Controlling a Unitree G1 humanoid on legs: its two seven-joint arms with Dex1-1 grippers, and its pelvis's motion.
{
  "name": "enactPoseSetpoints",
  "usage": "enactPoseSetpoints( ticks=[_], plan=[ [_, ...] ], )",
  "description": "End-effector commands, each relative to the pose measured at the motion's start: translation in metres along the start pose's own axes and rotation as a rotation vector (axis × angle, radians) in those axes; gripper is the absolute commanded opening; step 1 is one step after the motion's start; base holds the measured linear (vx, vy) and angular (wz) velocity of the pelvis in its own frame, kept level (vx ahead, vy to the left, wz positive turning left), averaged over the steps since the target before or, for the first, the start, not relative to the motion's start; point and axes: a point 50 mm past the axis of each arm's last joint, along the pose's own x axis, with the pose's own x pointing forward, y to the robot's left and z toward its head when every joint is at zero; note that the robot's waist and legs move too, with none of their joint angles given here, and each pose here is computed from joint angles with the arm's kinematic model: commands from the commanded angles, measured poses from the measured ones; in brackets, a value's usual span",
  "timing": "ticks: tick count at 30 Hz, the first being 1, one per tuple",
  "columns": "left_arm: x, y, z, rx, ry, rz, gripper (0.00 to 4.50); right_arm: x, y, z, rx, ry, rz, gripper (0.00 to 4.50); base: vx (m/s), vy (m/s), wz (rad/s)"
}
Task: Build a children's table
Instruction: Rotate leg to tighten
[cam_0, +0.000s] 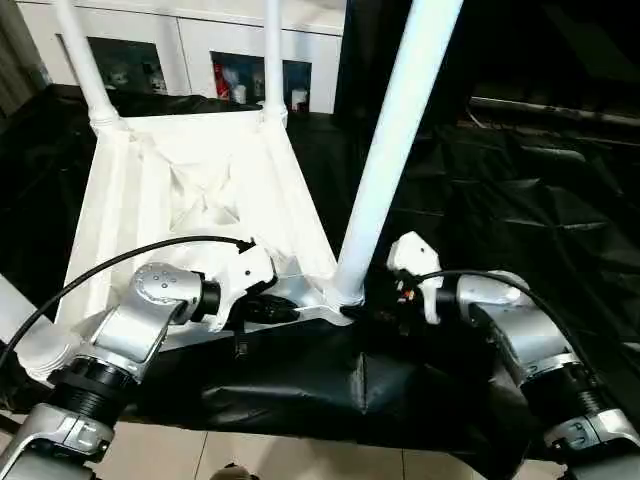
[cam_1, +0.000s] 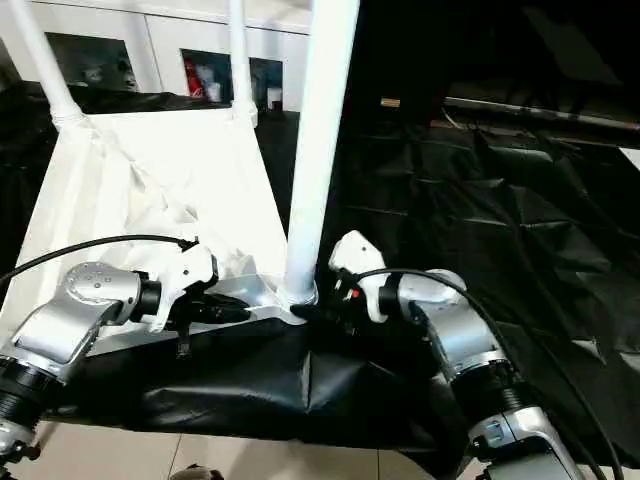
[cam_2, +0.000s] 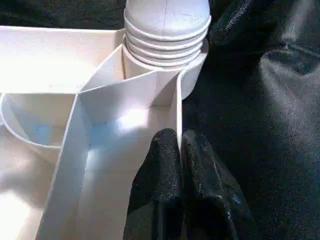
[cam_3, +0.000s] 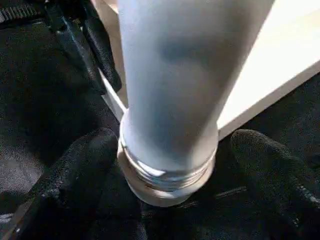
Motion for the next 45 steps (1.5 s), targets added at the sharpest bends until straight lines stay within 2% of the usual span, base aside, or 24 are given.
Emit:
enactPoseSetpoints(
  ticks=[1,4,6,16,26,31,34,37,39,43,45],
  plan=[
    [0.008,-0.009,-0.007,-0.002,0.051,-0.075,0.0,0.004,-0.002,0.006,-0.005,-0.019,-0.006,4.05,0.0,0.0,0.0],
    [0.008,-0.008,-0.007,-0.003,0.054,-0.069,0.0,0.008,-0.001,0.007,0.001,-0.031,0.0,4.05,0.0,0.0,0.0],
    [0.008,-0.009,-0.008,-0.005,0.054,-0.074,0.0,0.009,-0.001,0.007,0.006,-0.039,0.005,3.71,0.0,0.0,0.0],
    [0.008,-0.01,-0.008,-0.011,0.053,-0.077,0.0,0.01,0.001,0.002,0.016,-0.03,0.002,2.83,0.0,0.0,0.0],
    [0.009,-0.01,-0.01,-0.019,0.059,-0.078,0.0,0.012,0.003,-0.005,0.031,-0.019,-0.011,2.48,0.0,0.0,0.0],
    [0.011,-0.009,-0.01,-0.03,0.046,-0.061,0.0,0.012,0.003,-0.012,0.077,-0.033,-0.055,2.25,0.0,0.0,0.0],
    [0.019,-0.001,-0.007,-0.065,0.029,0.034,0.0,0.017,-0.003,-0.018,0.177,-0.07,-0.215,2.13,0.0,0.0,0.0],
    [0.027,0.005,-0.004,-0.082,0.026,0.102,0.0,0.022,-0.004,-0.021,0.231,-0.086,-0.301,2.1,0.0,0.0,0.0],
    [0.045,0.014,0.004,-0.121,0.011,0.23,0.0,0.033,-0.005,-0.026,0.336,-0.089,-0.466,2.07,0.0,0.0,0.0],
    [0.058,0.018,0.012,-0.158,-0.006,0.309,0.0,0.041,-0.005,-0.03,0.403,-0.073,-0.578,2.05,0.0,0.0,0.0],
    [0.076,0.02,0.027,-0.186,-0.038,0.385,0.0,0.055,-0.005,-0.03,0.47,-0.047,-0.675,2.05,0.0,0.0,0.0]
  ],
)
